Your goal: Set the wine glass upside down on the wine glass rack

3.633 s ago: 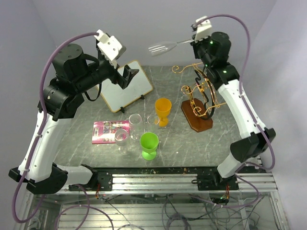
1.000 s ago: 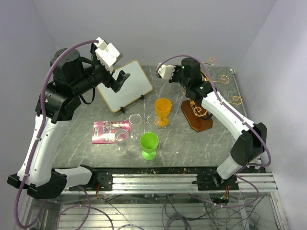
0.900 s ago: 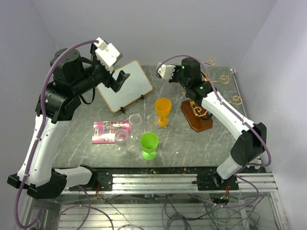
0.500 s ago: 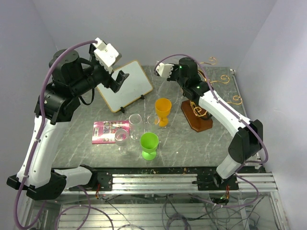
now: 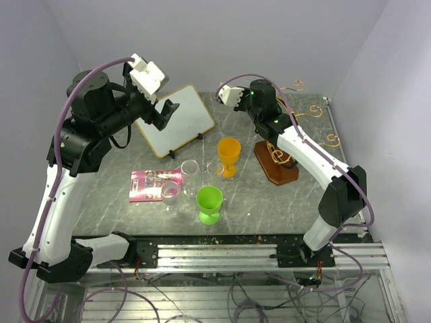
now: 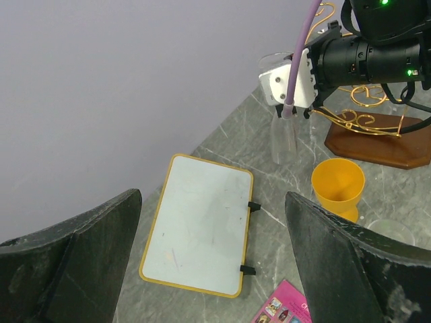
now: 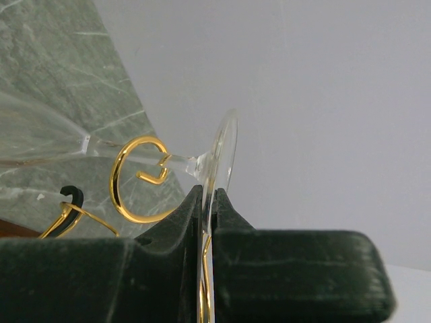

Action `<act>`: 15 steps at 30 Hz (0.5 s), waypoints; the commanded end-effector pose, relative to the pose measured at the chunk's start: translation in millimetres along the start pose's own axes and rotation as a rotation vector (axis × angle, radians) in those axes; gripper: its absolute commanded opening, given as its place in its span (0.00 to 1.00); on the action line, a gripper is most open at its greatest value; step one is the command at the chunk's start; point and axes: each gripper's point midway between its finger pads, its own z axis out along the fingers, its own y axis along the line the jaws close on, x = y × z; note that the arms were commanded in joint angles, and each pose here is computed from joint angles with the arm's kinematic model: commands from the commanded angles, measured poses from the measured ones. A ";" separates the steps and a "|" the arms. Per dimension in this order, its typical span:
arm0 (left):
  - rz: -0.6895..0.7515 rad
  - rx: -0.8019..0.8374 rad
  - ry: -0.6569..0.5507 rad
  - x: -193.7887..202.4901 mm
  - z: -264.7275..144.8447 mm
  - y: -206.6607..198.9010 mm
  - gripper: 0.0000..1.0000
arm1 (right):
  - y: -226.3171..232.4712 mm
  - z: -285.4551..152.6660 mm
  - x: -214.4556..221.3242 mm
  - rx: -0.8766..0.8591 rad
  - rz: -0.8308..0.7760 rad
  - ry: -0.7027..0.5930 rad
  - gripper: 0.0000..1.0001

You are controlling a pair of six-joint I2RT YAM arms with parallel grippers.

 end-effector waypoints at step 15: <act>-0.001 -0.036 -0.023 -4.9 -5.5 7.1 0.98 | 0.1 0.5 6.9 0.024 -0.010 0.032 0.09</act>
